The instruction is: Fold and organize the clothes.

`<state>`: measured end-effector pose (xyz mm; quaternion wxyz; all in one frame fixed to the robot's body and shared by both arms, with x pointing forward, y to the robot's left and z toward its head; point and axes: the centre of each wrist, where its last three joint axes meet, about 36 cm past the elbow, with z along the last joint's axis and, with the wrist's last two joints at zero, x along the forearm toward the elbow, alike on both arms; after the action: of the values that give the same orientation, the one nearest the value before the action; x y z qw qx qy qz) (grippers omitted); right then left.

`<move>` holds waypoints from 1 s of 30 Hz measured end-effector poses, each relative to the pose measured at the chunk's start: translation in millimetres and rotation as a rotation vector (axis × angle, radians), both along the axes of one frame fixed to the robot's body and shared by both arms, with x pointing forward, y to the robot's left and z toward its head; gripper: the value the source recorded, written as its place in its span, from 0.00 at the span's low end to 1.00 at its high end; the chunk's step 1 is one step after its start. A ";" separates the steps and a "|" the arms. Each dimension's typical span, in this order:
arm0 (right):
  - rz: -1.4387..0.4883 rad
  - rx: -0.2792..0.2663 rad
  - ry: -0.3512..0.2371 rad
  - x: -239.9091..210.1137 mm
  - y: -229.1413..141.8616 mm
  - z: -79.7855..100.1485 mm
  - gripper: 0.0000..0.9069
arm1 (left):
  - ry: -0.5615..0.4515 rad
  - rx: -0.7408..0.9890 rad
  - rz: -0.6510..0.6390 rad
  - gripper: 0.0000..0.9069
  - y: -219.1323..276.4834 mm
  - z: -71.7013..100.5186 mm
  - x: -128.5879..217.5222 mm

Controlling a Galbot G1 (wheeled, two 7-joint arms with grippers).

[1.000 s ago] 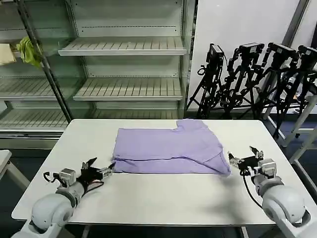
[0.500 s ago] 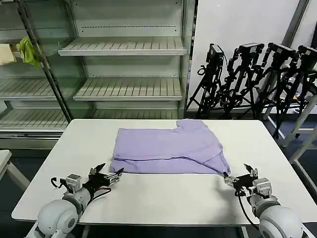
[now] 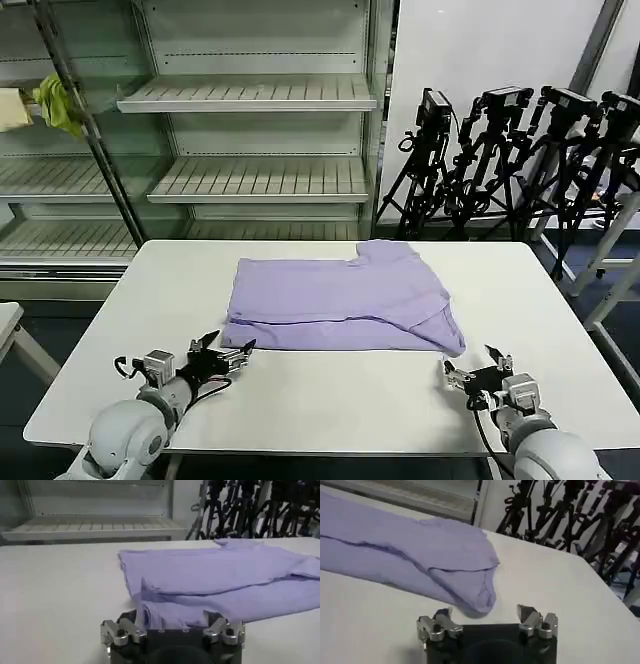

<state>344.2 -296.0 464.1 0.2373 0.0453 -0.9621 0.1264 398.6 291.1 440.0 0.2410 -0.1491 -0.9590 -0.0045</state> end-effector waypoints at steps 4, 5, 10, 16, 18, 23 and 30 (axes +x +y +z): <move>0.003 0.002 -0.003 0.4 0.1 0.3 0.64 | 0.001 0.002 0.000 1.00 0.0 -1.1 0.2; 0.003 0.002 -0.004 0.5 0.1 0.4 0.62 | 0.002 0.003 0.001 1.00 0.1 -1.5 0.2; 0.007 0.003 -0.007 -0.3 0.0 0.9 0.38 | 0.005 0.005 0.003 1.00 1.0 -2.8 -1.0; 0.010 0.004 -0.009 -1.9 0.6 -0.6 0.14 | 0.006 0.007 0.005 0.81 1.4 -3.9 -2.1; 0.012 0.005 -0.009 -2.5 0.7 -1.2 0.08 | 0.007 0.007 0.006 0.59 1.4 -4.7 -2.3; 0.012 0.004 -0.010 -3.0 0.5 -1.7 0.00 | 0.007 0.007 0.006 0.20 1.5 -6.0 -2.6; 0.016 0.006 -0.014 -3.5 0.8 -0.7 0.00 | 0.005 0.007 0.007 0.02 1.6 -6.9 -1.9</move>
<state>340.7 -295.2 463.4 0.2292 0.0528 -0.9638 0.1255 396.8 292.8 433.1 0.2442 -0.1449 -0.9588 -0.0066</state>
